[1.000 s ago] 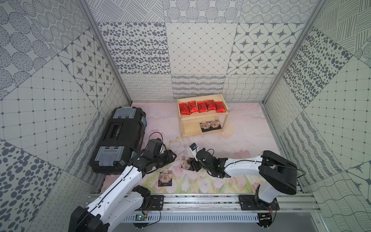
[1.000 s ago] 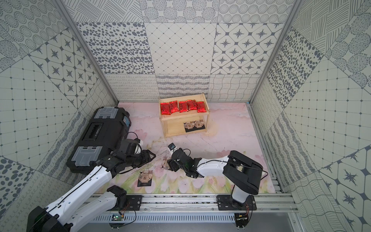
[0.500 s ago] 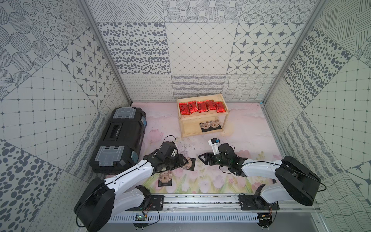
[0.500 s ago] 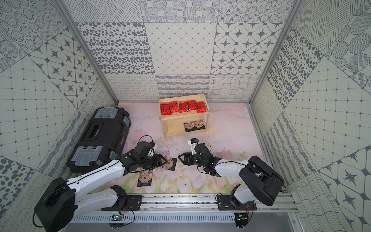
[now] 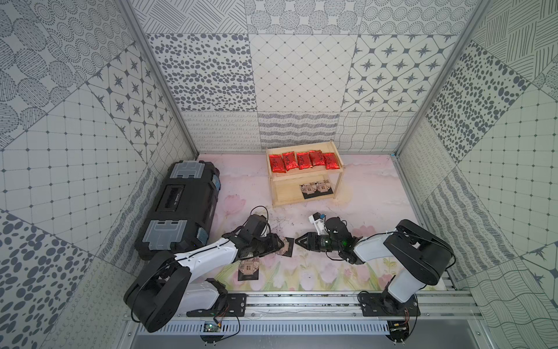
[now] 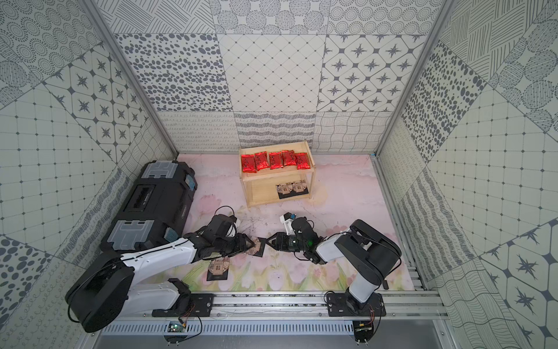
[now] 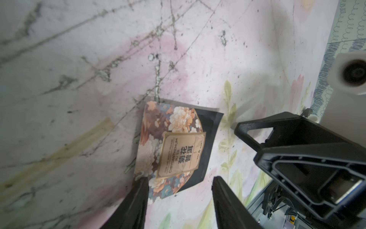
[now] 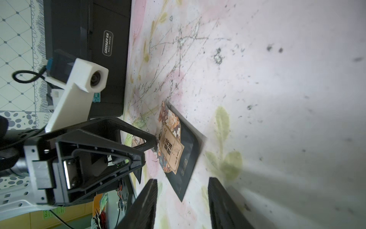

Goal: Place the tea bags on the shelf by color
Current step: Pick up the tea bag from the center of the board.

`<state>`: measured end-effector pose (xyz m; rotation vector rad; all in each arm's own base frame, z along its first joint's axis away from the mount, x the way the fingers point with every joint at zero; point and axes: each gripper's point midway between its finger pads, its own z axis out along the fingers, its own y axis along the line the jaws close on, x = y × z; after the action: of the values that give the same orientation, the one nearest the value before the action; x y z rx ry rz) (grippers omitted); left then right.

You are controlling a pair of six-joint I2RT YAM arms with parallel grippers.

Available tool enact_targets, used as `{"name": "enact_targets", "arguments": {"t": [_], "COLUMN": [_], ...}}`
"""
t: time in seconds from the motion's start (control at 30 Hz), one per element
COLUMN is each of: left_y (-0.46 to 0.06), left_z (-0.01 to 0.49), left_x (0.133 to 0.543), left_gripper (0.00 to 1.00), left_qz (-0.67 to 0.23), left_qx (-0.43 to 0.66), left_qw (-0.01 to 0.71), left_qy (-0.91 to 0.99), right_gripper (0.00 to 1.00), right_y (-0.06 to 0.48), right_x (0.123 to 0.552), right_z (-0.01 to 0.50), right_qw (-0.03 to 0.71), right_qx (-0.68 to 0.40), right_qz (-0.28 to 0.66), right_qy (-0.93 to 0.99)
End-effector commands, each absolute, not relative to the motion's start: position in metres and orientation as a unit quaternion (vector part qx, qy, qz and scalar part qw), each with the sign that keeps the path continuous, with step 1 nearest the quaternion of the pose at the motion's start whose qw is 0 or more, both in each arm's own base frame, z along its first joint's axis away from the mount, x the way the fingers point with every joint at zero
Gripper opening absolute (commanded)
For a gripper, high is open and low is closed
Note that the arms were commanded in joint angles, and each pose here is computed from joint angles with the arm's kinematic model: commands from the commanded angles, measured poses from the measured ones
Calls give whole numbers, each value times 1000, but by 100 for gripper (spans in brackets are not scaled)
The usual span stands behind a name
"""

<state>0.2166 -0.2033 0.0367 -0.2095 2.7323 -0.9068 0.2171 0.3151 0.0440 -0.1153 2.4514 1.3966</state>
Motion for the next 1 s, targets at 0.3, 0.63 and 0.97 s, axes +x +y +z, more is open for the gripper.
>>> {"name": "enact_targets", "arguments": {"t": [0.3, 0.63, 0.97], "left_y": [-196, -192, -194], "left_z": [21, 20, 21], "left_x": [214, 209, 211], "left_gripper": [55, 55, 55], "left_qz": [-304, -303, -312], "left_qx": [-72, -77, -75], "left_qw": [145, 149, 152], "left_qy": [939, 938, 935], "right_gripper": [43, 34, 21], "right_y": [329, 344, 349], "right_x": [218, 220, 209], "right_z": [40, 33, 28], "right_qw": [128, 95, 78], "right_qx": [-32, -11, -6], "right_qz": [522, 560, 569], "right_qy": [842, 823, 819]}}
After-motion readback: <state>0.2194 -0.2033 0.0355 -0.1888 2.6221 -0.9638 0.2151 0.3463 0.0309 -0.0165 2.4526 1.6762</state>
